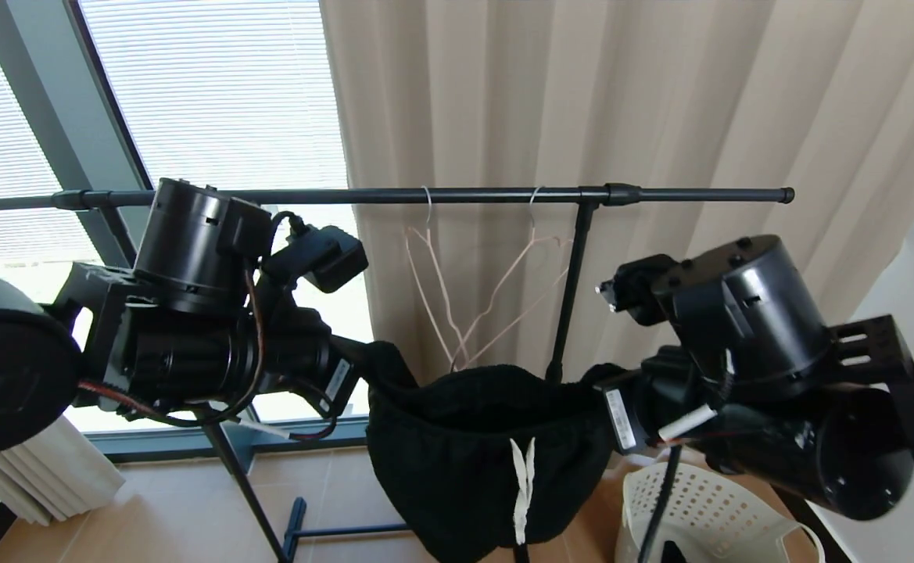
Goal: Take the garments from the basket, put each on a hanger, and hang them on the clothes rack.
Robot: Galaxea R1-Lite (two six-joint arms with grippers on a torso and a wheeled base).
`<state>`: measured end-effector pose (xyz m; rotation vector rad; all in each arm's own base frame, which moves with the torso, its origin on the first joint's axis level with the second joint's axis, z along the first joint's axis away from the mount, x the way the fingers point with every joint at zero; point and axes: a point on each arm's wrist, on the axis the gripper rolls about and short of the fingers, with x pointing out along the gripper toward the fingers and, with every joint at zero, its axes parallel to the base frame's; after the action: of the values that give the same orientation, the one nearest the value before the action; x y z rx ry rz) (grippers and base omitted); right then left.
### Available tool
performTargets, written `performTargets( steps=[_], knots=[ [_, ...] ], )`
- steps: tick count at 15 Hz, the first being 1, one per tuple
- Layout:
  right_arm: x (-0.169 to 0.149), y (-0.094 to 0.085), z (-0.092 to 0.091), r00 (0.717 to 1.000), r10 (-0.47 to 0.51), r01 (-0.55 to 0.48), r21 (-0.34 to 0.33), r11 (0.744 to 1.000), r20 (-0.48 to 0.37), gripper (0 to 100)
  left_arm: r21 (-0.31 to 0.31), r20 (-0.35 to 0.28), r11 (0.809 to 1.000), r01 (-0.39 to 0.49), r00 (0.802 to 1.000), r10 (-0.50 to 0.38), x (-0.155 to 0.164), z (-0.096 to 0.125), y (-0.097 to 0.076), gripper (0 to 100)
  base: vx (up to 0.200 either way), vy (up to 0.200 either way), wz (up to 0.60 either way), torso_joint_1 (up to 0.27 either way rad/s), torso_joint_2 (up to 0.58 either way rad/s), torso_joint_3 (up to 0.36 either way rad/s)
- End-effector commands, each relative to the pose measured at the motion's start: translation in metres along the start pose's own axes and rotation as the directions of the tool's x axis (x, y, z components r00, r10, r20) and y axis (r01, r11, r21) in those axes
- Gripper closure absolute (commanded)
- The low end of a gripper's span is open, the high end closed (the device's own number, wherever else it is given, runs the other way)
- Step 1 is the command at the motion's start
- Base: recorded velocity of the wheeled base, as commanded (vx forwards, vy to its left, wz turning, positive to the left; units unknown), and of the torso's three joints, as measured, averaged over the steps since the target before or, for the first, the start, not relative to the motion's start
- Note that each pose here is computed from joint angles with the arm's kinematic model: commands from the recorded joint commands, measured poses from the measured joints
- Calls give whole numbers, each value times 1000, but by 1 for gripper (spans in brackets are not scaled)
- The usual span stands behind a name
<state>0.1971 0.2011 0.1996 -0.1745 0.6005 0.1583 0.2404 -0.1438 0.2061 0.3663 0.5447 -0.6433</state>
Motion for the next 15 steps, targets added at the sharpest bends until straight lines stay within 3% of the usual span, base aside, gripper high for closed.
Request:
performTargets(
  steps=[1, 3, 5, 10, 13, 15],
  knots=[
    [46, 20, 35, 998, -49, 48, 50, 998, 26, 100, 21, -39, 999, 35, 999, -34, -19, -26, -15, 100, 0, 0, 0, 0, 0, 0],
    [61, 34, 52, 998, -39, 34, 72, 997, 59, 100, 39, -92, 995, 94, 992, -91, -20, -46, -31, 100, 0, 0, 0, 0, 0, 0],
    [71, 48, 63, 996, -24, 17, 80, 997, 83, 100, 12, -117, 983, 182, 977, -179, -19, -54, -45, 100, 0, 0, 0, 0, 0, 0],
    [79, 75, 81, 989, 21, -37, 104, 994, 145, 100, -156, -93, 929, 335, 932, -351, -26, -42, -96, 100, 0, 0, 0, 0, 0, 0],
    [73, 86, 85, 985, 50, -72, 123, 990, 167, 100, -195, -62, 901, 387, 912, -405, -24, -35, -108, 100, 0, 0, 0, 0, 0, 0],
    [70, 84, 84, 985, 49, -73, 142, 987, 163, 100, -243, -46, 890, 386, 912, -408, -24, -34, -108, 100, 0, 0, 0, 0, 0, 0]
  ],
)
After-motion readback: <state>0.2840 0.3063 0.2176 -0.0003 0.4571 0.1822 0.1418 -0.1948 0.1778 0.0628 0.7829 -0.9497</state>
